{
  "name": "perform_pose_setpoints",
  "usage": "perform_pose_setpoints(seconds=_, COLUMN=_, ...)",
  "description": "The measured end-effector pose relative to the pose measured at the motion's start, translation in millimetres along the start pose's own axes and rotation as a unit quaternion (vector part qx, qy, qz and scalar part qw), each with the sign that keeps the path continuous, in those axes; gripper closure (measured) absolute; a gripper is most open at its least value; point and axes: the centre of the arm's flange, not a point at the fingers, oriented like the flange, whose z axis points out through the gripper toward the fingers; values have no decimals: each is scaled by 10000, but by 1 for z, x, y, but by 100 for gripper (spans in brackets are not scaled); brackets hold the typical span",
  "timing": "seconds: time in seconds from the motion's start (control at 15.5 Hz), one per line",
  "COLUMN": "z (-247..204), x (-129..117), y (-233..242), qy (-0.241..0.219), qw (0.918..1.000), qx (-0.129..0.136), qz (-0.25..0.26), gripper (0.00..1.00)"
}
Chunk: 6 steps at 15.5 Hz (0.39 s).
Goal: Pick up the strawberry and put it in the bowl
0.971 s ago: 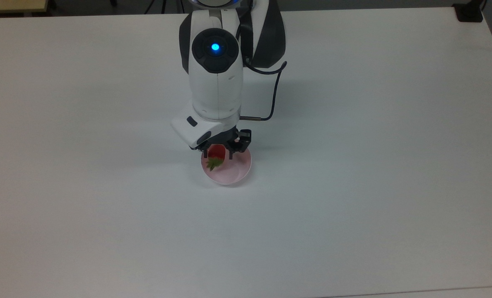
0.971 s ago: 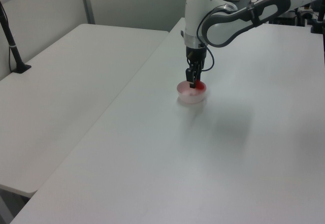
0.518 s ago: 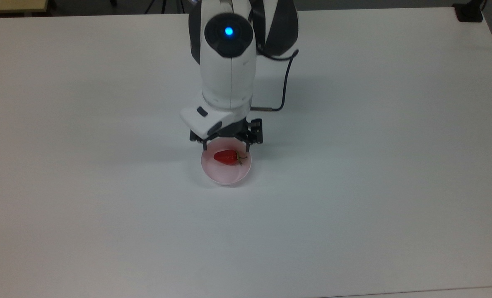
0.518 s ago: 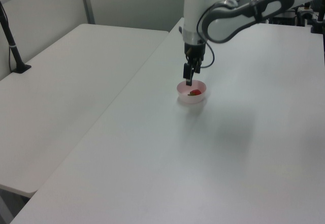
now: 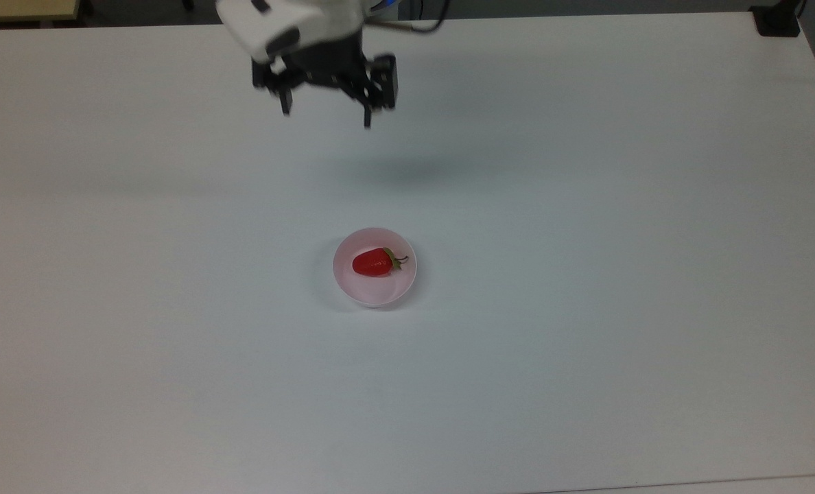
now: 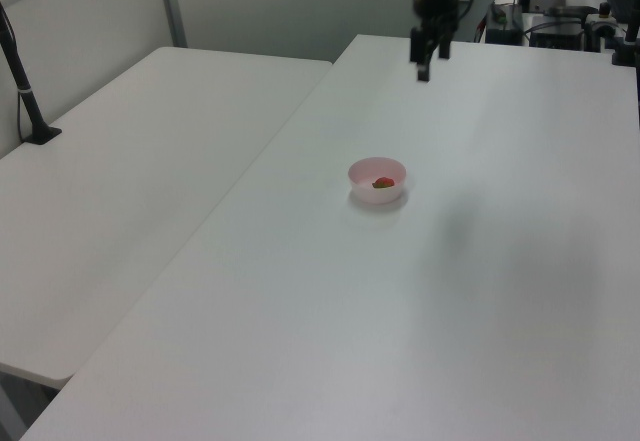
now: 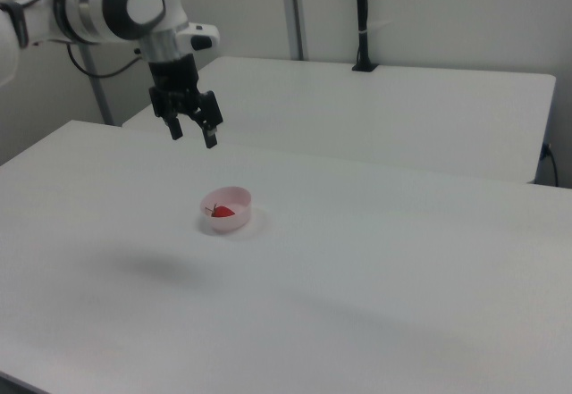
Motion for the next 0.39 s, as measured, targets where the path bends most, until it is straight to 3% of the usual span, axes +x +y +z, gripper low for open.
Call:
perform_pose_setpoints(seconds=0.19, z=-22, x=-20, y=15, qy=-69, qw=9999, qx=-3, qz=93, gripper=0)
perform_pose_setpoints(seconds=0.39, z=-23, x=-25, y=25, qy=-80, qw=9999, qx=1, qz=150, gripper=0)
